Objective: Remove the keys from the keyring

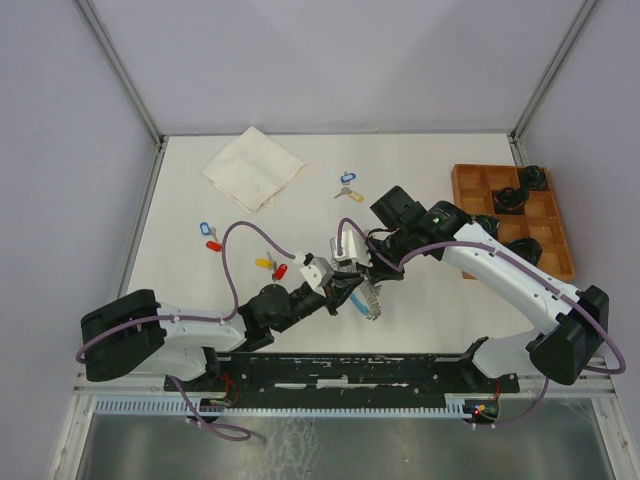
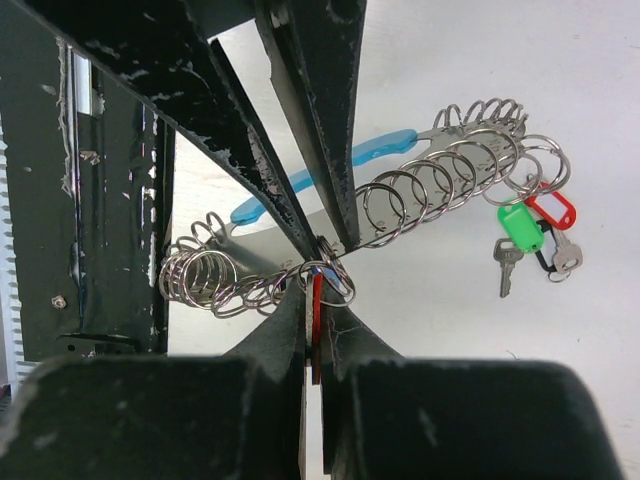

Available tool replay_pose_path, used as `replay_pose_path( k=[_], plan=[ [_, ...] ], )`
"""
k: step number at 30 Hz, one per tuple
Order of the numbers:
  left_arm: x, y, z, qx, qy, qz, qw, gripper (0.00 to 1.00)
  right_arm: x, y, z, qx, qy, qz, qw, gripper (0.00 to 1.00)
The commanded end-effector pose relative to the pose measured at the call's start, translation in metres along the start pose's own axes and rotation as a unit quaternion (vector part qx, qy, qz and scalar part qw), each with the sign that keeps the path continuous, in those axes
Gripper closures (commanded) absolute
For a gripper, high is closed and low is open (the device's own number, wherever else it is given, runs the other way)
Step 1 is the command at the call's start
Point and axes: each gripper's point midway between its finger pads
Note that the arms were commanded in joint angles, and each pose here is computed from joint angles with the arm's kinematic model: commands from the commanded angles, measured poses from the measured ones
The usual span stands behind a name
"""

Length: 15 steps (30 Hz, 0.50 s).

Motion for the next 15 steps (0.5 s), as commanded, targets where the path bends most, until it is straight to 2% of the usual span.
replay_pose_path(
  k=[1,5,7,15],
  plan=[
    [-0.027,0.005,0.002,0.003,-0.061,0.084,0.995,0.8,-0.022,-0.001,-0.01,0.002,-0.039,-0.016,0.999,0.99],
    [-0.031,0.003,0.004,0.012,-0.072,0.117,0.99,0.84,-0.022,0.0,-0.01,0.0,-0.04,-0.016,0.999,0.99],
    [-0.03,0.0,0.007,0.022,-0.072,0.133,0.988,0.96,-0.023,0.0,-0.011,0.001,-0.039,-0.016,0.999,0.99],
    [-0.02,0.009,0.004,0.008,-0.058,0.172,0.983,0.97,-0.021,-0.003,-0.019,0.017,-0.028,-0.025,0.999,0.99]
  ],
)
Point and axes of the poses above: each gripper's point midway between its finger pads, its own z axis out along the fingers, its own y axis along the line the jaws close on, x = y × z, and after that the axes turned 3 degrees about z, right-handed
